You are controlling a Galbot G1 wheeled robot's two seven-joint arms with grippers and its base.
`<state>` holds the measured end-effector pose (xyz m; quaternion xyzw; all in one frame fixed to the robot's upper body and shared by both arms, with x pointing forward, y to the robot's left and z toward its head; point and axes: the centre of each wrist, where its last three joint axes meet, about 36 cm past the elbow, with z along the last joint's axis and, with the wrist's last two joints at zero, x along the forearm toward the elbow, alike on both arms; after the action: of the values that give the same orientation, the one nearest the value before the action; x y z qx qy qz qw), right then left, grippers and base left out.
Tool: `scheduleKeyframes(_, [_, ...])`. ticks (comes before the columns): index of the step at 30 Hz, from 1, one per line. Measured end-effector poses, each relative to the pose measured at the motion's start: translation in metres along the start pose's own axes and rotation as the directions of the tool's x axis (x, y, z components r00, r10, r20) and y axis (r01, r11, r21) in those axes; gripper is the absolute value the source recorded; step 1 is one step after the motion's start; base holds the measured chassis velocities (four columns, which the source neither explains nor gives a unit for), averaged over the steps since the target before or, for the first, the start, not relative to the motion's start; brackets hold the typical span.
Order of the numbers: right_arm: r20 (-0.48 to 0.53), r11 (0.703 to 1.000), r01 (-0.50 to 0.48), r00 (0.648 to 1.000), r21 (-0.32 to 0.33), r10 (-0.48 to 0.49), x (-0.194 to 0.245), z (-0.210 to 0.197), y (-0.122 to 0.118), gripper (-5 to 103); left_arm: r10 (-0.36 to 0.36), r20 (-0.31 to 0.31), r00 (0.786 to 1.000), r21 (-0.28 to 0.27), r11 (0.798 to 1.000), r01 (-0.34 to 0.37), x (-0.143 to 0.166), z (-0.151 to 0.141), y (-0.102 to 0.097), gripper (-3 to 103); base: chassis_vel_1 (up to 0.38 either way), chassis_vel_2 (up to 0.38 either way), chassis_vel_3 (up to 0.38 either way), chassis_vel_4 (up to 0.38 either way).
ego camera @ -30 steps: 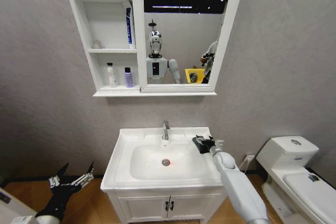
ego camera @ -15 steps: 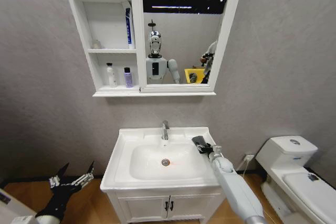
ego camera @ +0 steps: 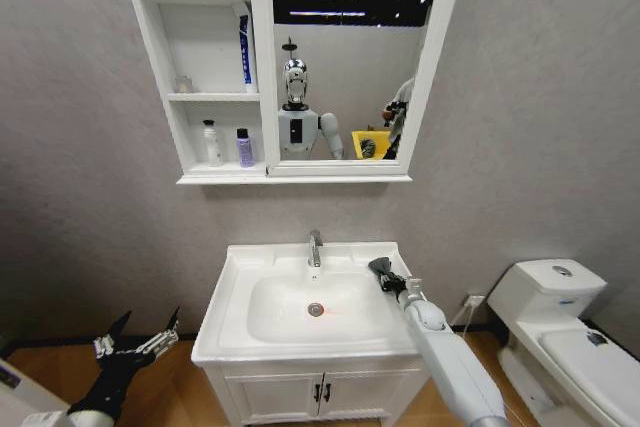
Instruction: Move facial cleanser and shampoo from washbasin to cabinet, then wipe washbasin with towel.
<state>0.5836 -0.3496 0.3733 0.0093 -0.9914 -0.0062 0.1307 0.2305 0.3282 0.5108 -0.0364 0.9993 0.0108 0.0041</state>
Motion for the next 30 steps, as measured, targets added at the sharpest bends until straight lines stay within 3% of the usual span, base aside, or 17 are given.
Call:
scheduleKeyframes(2, [0.017,1.000,0.018,1.000,-0.010,-0.017,0.008,-0.008,0.007,9,0.000,0.000,1.000,0.000,1.000,0.000,0.000,0.000,0.000,100,0.000,0.000,0.000,0.000])
scheduleKeyframes(6, [-0.029,0.992,0.105,0.994,-0.071,-0.107,0.038,-0.012,0.047,8,0.000,0.000,1.000,0.000,1.000,0.000,0.000,0.000,0.000,100,0.000,0.000,0.000,0.000])
scheduleKeyframes(11, [-0.142,0.992,0.120,0.982,-0.036,-0.124,0.042,0.021,0.089,8,0.000,0.000,1.000,0.000,1.000,0.000,0.000,0.000,0.000,100,0.000,0.000,0.000,0.000])
scheduleKeyframes(22, [-0.339,0.993,0.103,0.938,0.054,-0.079,-0.005,0.020,0.103,8,0.000,0.000,1.000,0.000,1.000,0.000,0.000,0.000,0.000,100,0.000,0.000,0.000,0.000])
scheduleKeyframes(30, [-0.392,0.986,0.122,0.917,0.109,-0.070,0.000,0.026,0.075,8,0.000,0.000,1.000,0.000,1.000,0.000,0.000,0.000,0.000,100,0.000,0.000,0.000,0.000])
